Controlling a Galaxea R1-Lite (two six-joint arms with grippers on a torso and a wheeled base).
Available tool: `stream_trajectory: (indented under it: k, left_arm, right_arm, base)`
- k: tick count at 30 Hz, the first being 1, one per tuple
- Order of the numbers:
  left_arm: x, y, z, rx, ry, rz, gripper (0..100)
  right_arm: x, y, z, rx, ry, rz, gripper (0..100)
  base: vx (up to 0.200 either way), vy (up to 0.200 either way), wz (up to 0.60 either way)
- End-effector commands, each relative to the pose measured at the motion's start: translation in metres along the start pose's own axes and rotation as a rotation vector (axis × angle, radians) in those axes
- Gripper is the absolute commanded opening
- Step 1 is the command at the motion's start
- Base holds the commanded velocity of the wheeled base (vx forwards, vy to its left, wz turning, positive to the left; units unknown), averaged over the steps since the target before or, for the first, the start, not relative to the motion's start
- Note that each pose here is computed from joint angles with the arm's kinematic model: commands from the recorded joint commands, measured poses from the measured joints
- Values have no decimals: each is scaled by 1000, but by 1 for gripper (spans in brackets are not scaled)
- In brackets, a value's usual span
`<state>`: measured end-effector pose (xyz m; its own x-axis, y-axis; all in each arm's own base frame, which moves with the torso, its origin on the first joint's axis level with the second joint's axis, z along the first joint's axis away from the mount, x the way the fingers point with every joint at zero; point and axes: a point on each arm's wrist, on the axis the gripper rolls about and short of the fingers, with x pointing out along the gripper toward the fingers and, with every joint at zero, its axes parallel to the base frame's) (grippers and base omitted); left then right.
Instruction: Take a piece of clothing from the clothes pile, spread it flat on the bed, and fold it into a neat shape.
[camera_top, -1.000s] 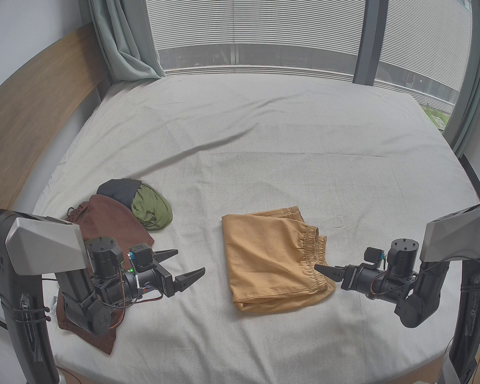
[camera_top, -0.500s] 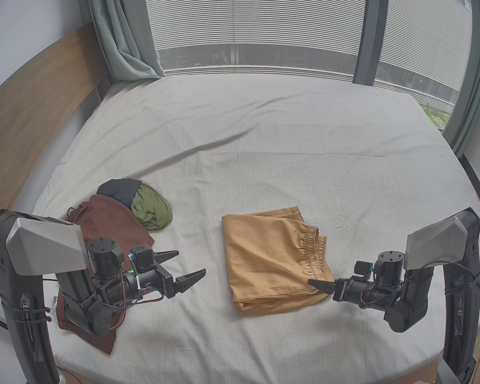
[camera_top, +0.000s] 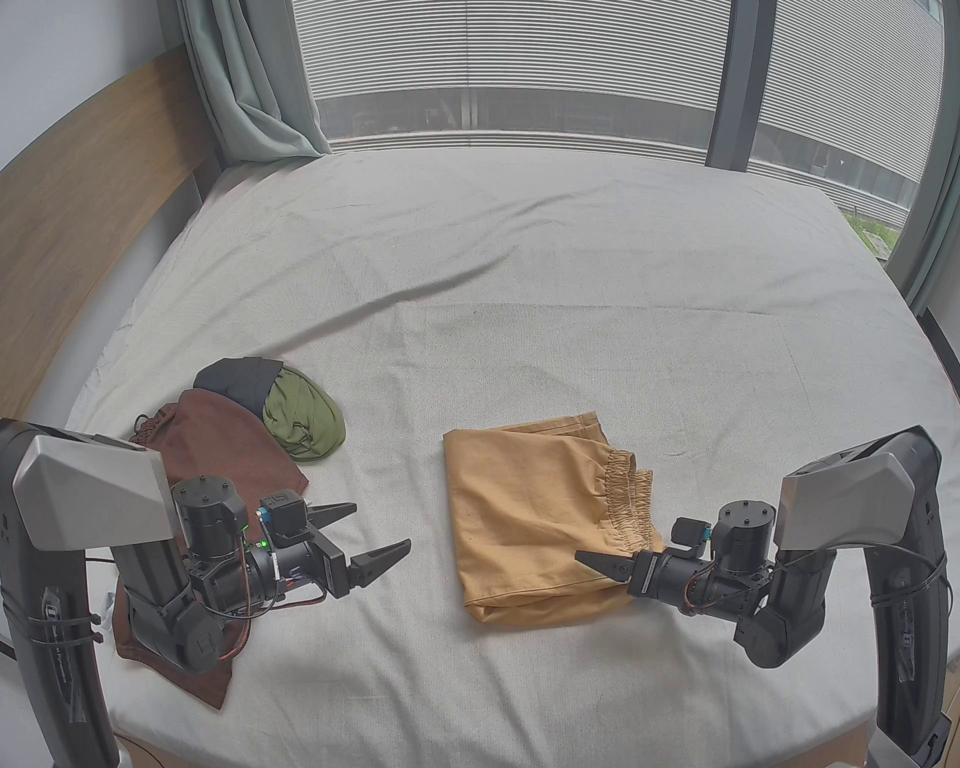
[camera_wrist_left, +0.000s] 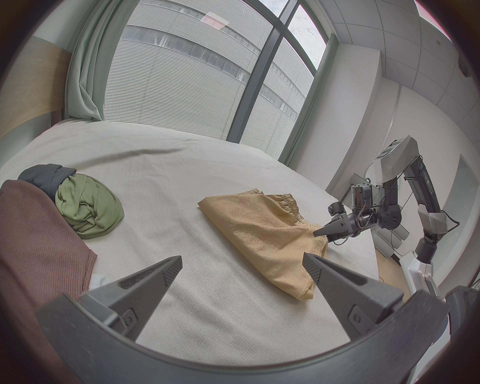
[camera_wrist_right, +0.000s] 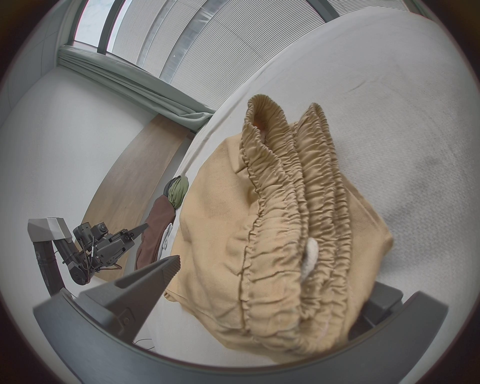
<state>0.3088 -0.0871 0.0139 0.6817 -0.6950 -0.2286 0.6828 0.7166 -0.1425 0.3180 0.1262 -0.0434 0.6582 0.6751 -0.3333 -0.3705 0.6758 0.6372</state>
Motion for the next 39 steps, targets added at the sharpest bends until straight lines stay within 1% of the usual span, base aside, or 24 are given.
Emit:
stream_trajectory:
  k: [1, 6, 7, 21, 28, 29, 31, 32, 39]
  left_arm:
    - [0, -1, 0, 1, 2, -2, 100]
    - [0, 0, -1, 8, 4, -1, 100]
    - [0, 0, -2, 7, 5, -1, 100]
    - [-1, 0, -1, 11, 2, 1, 100]
    - [-3, -3, 7, 33, -14, -5, 100]
    - [-4, -3, 7, 34, -15, -5, 100]
    - [-4, -3, 7, 34, -16, -3, 100]
    - [-4, -3, 7, 33, -14, -4, 100]
    - [-5, -1, 7, 34, -16, 3, 100]
  right_arm:
    - [4, 2, 1, -8, -7, 12, 100]
    - [4, 2, 0, -8, -5, 11, 100]
    - [4, 2, 0, -8, -5, 11, 0]
    - [5, 6, -3, 0, 6, 19, 0]
    - [6, 30, 5, -34, -13, 81, 0]
    - [5, 36, 9, -45, -27, 98, 0]
    - [3, 40, 12, -50, -35, 106, 0]
    - [1, 47, 16, -60, -48, 123, 0]
    - [-9, 69, 33, -93, -96, 179, 0]
  base:
    - [0, 0, 0]
    - [0, 0, 0]
    - [0, 0, 0]
    - [0, 0, 0]
    - [0, 0, 0]
    - [0, 0, 0]
    - [0, 0, 0]
    - [0, 0, 0]
    - [0, 0, 0]
